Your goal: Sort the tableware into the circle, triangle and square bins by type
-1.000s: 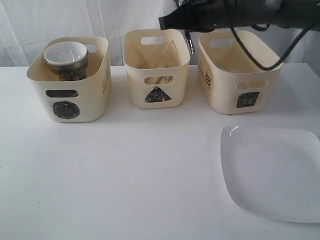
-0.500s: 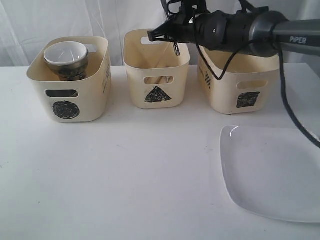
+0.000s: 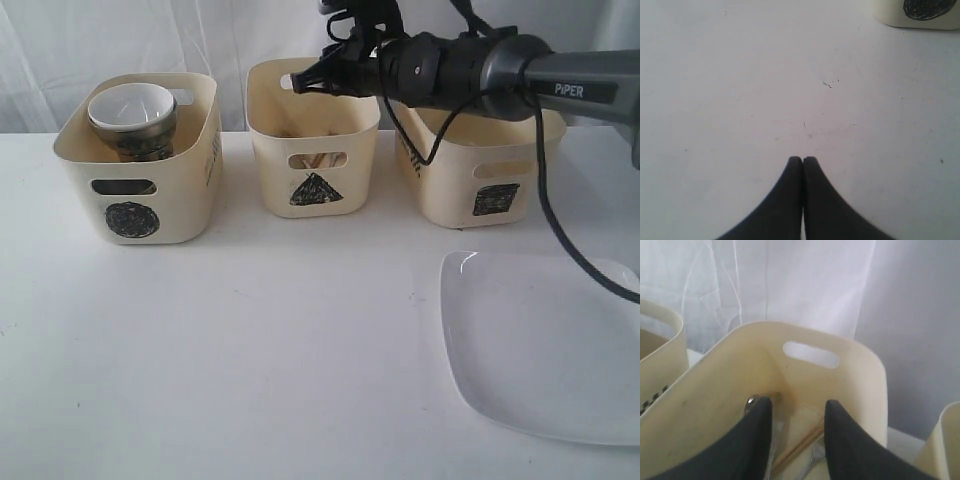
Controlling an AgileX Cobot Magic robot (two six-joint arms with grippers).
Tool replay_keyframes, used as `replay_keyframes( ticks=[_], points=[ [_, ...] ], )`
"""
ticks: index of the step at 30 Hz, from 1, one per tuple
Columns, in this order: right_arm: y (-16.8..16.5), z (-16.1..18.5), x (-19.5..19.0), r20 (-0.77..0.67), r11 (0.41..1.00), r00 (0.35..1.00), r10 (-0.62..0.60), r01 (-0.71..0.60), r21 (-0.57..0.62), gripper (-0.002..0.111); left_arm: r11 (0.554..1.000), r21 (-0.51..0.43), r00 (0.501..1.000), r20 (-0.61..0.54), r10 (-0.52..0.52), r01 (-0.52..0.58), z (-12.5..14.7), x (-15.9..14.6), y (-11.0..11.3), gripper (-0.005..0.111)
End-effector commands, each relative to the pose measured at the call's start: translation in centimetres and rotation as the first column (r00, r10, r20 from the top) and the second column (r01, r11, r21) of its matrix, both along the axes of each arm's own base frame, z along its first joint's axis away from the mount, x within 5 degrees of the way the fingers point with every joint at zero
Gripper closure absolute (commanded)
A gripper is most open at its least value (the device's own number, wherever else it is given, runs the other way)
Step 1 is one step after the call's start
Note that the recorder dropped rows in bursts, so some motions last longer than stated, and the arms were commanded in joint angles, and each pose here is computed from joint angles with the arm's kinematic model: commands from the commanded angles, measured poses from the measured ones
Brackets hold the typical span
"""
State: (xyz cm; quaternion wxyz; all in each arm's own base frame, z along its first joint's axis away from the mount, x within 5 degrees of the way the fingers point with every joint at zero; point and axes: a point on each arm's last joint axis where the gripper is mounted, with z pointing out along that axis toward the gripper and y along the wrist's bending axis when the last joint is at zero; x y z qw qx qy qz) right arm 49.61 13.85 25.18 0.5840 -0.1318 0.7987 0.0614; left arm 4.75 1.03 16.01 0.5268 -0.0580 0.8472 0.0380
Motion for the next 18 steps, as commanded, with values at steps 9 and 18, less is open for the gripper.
replay_keyframes(
  ticks=[9, 18],
  points=[
    [-4.3, 7.8, -5.3, -0.300, 0.962, 0.953, -0.042, 0.119, 0.245, 0.108, 1.000, -0.009, 1.000, -0.029, -0.004, 0.004, -0.4, -0.1, 0.0, 0.107],
    [-16.0, 7.9, -16.5, -0.382, 0.928, 0.872, -0.306, 0.363, 0.087, 0.108, 1.000, -0.009, 1.000, -0.029, -0.004, 0.004, -0.4, -0.1, 0.0, 0.107]
  ],
)
